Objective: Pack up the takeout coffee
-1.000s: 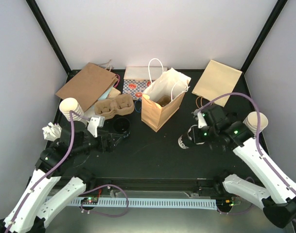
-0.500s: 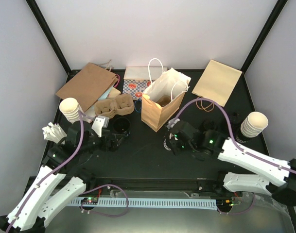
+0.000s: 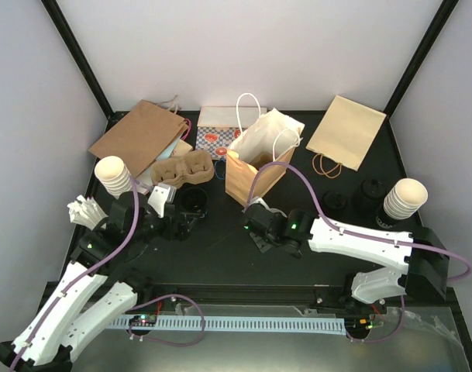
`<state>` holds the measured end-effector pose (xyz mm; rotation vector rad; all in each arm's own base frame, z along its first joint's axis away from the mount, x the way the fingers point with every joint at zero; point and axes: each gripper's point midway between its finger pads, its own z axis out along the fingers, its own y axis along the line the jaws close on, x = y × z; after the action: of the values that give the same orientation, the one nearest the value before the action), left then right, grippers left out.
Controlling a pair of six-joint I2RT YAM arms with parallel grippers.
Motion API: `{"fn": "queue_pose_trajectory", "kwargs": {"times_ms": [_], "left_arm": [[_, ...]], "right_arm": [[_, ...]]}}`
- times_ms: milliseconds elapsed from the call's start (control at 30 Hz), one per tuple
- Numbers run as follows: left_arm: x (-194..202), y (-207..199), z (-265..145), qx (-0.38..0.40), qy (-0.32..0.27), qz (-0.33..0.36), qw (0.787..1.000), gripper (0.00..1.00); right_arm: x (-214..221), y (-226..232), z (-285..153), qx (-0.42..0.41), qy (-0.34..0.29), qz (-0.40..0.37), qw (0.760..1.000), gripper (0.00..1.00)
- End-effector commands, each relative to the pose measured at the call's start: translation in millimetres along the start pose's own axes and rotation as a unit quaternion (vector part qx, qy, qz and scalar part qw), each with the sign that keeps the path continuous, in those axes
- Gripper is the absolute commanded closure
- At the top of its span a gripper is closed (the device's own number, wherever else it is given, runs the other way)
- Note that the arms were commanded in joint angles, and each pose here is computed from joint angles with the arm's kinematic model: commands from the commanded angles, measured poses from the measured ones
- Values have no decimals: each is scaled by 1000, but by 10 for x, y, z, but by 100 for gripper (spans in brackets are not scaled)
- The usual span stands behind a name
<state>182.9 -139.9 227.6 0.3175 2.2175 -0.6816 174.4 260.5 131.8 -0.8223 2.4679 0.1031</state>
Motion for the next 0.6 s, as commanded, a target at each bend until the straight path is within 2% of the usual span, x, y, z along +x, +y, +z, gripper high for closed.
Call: {"fn": "queue_pose_trajectory", "kwargs": {"times_ms": [0,167,267,467,567], "left_arm": [[-124,27,-7,-11,-23,13,1000,1],[-107,37,-4,-12,-23,12,1000,1],[-111,35,-10,-11,-25,12,1000,1],[-96,38,-7,-11,-24,11,1000,1],[-81,36,0,-10,-21,10,1000,1]], "right_arm": [[-182,33,-30,8,-28,11,1000,94],[-137,49,9,8,-17,4,1000,84],[-141,33,-11,12,-20,5,1000,69],[-316,-49,-290,8,-60,20,998,66],[-377,-173,-430,28,-74,33,996,52]]}}
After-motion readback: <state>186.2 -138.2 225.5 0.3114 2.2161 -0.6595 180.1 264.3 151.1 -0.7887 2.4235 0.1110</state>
